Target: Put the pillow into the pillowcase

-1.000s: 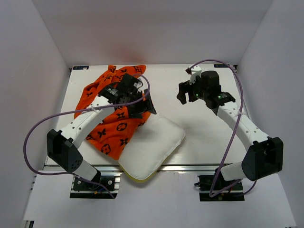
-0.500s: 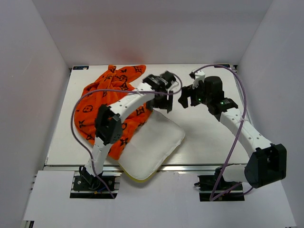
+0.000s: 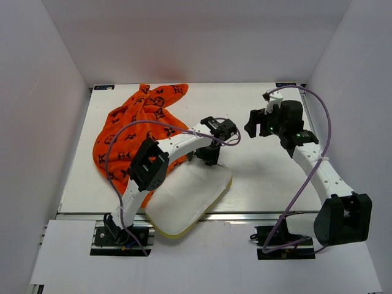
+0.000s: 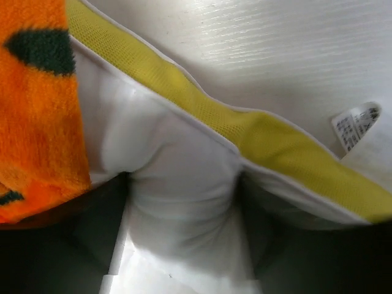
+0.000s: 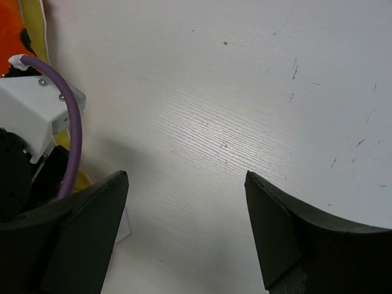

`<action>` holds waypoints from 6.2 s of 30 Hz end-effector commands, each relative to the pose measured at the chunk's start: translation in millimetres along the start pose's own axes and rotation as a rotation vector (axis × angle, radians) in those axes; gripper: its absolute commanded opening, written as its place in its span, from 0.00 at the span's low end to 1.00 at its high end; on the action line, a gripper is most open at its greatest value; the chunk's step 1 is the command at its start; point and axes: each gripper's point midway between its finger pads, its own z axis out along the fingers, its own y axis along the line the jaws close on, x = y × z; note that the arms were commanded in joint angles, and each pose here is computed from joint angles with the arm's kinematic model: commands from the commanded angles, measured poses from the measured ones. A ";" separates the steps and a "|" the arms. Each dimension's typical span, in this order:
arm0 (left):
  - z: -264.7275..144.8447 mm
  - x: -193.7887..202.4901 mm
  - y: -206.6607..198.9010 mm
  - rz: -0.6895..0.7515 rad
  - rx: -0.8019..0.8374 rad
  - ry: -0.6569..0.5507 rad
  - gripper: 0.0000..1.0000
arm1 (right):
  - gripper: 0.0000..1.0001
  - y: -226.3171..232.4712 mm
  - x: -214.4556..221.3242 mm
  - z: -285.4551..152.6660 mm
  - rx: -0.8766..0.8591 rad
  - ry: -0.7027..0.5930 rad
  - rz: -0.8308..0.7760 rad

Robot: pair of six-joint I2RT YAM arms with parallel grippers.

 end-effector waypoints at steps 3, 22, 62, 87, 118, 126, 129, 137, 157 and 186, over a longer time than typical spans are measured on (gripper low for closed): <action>21.1 13.7 17.5 0.030 -0.107 0.043 0.47 | 0.82 6.0 -13.6 -14.6 -0.022 -0.076 -0.008; -381.2 -200.6 -27.3 0.036 1.447 -0.927 0.00 | 0.82 -22.5 -37.5 -39.9 0.069 -0.173 0.059; -109.9 38.7 132.2 -0.625 1.008 -0.571 0.00 | 0.89 152.5 -191.2 138.8 -0.426 -0.425 -0.254; -101.2 9.5 144.5 -0.692 0.961 -0.583 0.00 | 0.03 233.6 -196.9 95.4 -0.679 -0.621 -0.441; -117.8 29.1 54.1 -0.268 1.302 -0.403 0.00 | 0.00 208.1 -208.6 48.4 -0.557 -0.483 -0.362; -108.1 -19.9 44.0 -0.238 1.256 -0.440 0.00 | 0.00 278.2 -172.9 -37.5 -0.974 -0.480 -0.591; -104.2 -34.8 63.4 -0.294 1.218 -0.453 0.00 | 0.00 275.4 -148.8 -83.7 -1.061 -0.491 -0.727; -112.5 -69.1 168.6 -0.543 1.170 -0.671 0.00 | 0.00 221.5 -64.1 -114.7 -0.977 -0.339 -0.902; -132.3 -86.3 180.2 -0.561 1.279 -0.748 0.00 | 0.00 127.0 75.3 -10.4 -0.570 0.157 -0.726; -151.9 -1.6 51.6 -0.256 1.449 -0.557 0.00 | 0.88 69.4 -171.3 -97.1 0.100 -0.311 -0.401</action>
